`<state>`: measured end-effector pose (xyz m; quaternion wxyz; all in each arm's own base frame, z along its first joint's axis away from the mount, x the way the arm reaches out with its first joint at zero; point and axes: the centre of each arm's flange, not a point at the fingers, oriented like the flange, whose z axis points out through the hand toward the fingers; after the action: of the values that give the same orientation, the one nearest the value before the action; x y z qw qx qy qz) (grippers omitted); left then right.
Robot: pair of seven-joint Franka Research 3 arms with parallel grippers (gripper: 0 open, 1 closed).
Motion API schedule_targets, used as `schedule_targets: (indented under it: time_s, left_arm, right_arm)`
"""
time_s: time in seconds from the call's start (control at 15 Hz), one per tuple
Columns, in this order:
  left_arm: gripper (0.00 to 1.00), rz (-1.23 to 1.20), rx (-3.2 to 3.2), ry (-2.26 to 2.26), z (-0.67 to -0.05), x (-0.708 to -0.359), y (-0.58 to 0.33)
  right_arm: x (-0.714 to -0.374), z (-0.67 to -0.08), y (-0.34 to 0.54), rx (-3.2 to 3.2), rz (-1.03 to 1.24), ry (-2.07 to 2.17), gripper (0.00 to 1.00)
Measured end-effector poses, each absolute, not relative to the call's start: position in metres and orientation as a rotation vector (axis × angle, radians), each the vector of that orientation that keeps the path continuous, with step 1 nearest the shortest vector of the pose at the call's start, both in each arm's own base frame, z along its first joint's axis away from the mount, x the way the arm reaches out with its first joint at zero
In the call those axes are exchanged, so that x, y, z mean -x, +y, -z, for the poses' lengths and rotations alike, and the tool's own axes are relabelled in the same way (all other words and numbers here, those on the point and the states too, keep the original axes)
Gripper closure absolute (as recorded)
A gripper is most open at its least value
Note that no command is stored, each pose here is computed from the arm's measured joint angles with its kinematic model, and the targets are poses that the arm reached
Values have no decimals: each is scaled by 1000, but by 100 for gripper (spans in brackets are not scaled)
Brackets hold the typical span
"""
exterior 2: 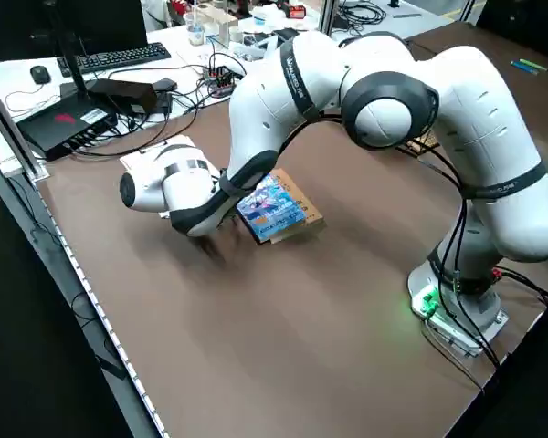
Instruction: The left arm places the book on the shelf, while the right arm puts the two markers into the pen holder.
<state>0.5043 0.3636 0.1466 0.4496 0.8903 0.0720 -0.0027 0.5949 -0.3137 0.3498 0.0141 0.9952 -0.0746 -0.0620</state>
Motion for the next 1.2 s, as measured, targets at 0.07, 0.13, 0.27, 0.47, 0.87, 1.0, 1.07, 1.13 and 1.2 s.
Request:
schedule_targets:
  time_s: [0.07, 0.13, 0.27, 0.47, 0.87, 1.0, 1.07, 1.13, 1.2]
  left_arm:
    - [0, 10, -2200, 178, -145, -504, 363]
    - [0, 13, -2198, 178, -143, -504, 362]
    - [1, 16, -2197, 179, -142, -505, 361]
    - [31, 15, -2199, 181, -142, -505, 362]
    - [47, 18, -2196, 183, -138, -504, 361]
    - [47, 23, -2193, 185, -134, -503, 360]
    - [47, 27, -2190, 186, -132, -503, 360]
    - [48, 30, -2188, 187, -130, -502, 359]
    - [50, 33, -2186, 189, -128, -501, 359]
  right_arm:
    - [-592, -336, -325, -3095, 200, -256, 16]
    - [-588, -324, -336, -3089, 198, -279, 23]
    - [-583, -303, -354, -3078, 186, -314, 29]
    - [-578, -266, -364, -3075, 216, -325, 44]
    - [-559, -244, -383, -3085, 252, -236, 50]
    - [-553, -236, -392, -3085, 251, -226, 51]
    - [-551, -229, -394, -3086, 261, -222, 51]
    - [-550, -222, -394, -3090, 276, -217, 52]
    - [-548, -216, -393, -3094, 290, -206, 52]
